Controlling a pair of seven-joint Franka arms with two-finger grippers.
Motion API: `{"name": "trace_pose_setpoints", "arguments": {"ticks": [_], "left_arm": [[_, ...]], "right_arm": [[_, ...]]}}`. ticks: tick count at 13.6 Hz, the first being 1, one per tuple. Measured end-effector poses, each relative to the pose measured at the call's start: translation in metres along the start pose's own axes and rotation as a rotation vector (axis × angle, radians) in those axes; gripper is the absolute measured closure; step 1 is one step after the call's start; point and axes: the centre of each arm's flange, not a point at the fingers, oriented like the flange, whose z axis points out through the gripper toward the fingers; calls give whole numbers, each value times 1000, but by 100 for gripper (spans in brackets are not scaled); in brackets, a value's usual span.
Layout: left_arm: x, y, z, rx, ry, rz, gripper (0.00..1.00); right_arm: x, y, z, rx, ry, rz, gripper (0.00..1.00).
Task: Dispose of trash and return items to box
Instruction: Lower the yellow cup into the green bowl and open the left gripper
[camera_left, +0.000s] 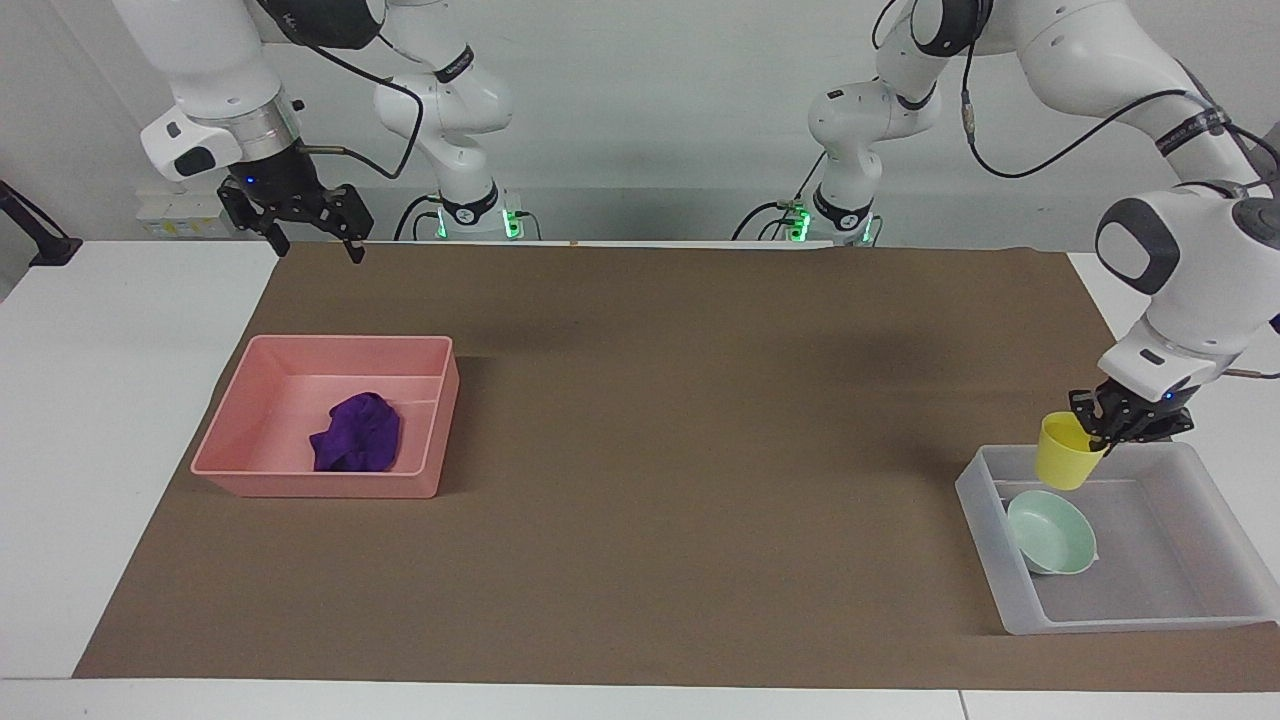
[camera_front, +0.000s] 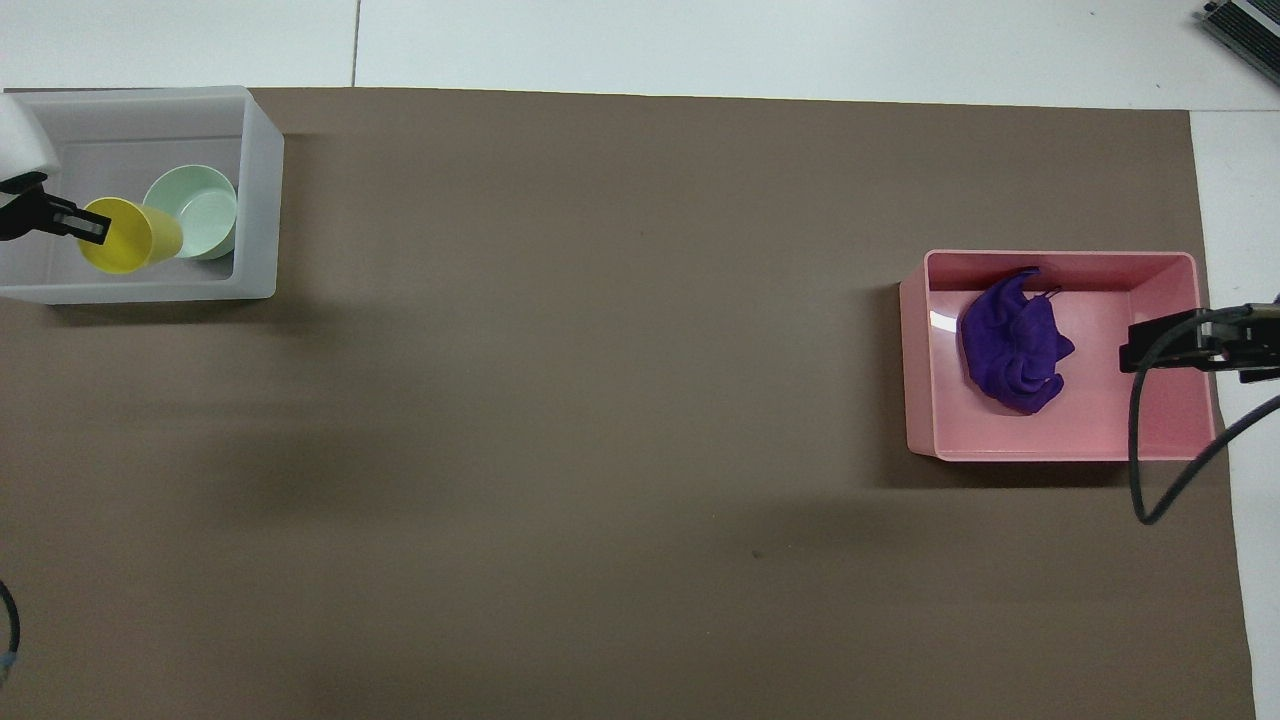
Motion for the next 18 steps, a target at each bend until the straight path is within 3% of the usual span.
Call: {"name": "trace_pose_setpoints", "arguments": {"ticks": [3, 9, 10, 14, 18], "left_arm": [[11, -4, 35, 0, 19, 3, 97], [24, -5, 41, 19, 75, 8, 97], [24, -5, 41, 11, 79, 1, 91], [24, -3, 44, -36, 87, -35, 44], [25, -5, 26, -81, 13, -36, 0]], "right_arm": [[0, 0, 0, 0, 4, 1, 0], [3, 0, 6, 2, 19, 1, 0], [2, 0, 6, 2, 18, 1, 0], [0, 1, 7, 2, 16, 1, 0], [-2, 1, 7, 2, 15, 1, 0]]}}
